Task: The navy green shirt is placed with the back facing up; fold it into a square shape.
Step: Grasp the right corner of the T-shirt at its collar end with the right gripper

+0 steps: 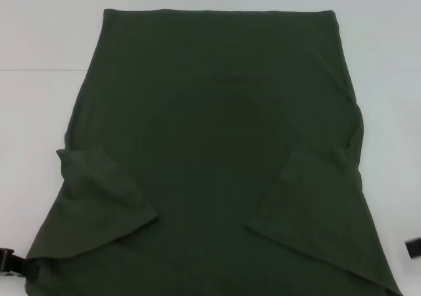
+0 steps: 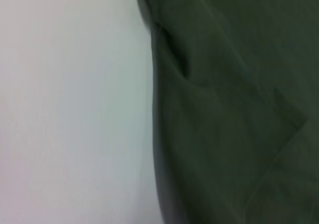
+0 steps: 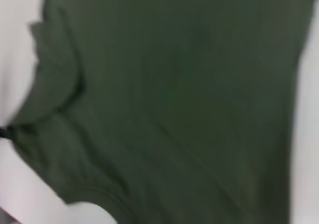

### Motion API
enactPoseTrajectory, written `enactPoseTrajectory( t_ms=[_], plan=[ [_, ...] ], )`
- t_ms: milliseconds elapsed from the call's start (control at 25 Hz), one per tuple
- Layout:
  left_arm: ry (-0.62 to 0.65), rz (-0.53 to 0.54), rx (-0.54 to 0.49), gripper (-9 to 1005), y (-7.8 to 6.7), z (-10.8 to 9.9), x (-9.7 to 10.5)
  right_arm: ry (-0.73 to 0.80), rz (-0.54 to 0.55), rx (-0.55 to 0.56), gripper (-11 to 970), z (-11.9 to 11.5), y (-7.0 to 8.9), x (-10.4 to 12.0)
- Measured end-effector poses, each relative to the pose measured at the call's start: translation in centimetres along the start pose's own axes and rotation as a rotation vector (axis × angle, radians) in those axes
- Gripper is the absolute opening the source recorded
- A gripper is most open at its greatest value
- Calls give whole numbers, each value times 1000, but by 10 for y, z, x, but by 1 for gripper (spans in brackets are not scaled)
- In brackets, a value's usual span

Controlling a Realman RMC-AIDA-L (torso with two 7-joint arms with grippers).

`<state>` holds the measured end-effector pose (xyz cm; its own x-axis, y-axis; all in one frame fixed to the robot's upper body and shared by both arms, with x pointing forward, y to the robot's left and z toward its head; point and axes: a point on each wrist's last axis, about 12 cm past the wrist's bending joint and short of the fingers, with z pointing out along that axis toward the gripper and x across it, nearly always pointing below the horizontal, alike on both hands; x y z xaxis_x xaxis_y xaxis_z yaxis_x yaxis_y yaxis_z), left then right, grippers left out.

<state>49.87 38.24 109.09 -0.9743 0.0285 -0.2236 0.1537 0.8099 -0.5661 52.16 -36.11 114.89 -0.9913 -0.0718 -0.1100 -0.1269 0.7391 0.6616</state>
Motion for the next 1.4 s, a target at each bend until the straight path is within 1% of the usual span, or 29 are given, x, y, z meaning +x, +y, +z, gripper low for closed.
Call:
enactPoseTrajectory(
  t_ms=[120,200,600,880,1400],
  plan=[
    [0,2,0,-1,0,0,-1,40,15,49,790,1,-4,2],
    [1,3,0,-1,0,0,-1,57,17,60,790,3,-6,4],
    [0,-1,2,-1,0,2,-1,80,-1,37,790,17,-12,14],
    [-2,-3,3,-2,0,2,-1,91,2,70,790,28,-18,17],
    [-5,0,2,-2,-1,3,-3,102,-10,88,791,43,-21,15]
  ],
)
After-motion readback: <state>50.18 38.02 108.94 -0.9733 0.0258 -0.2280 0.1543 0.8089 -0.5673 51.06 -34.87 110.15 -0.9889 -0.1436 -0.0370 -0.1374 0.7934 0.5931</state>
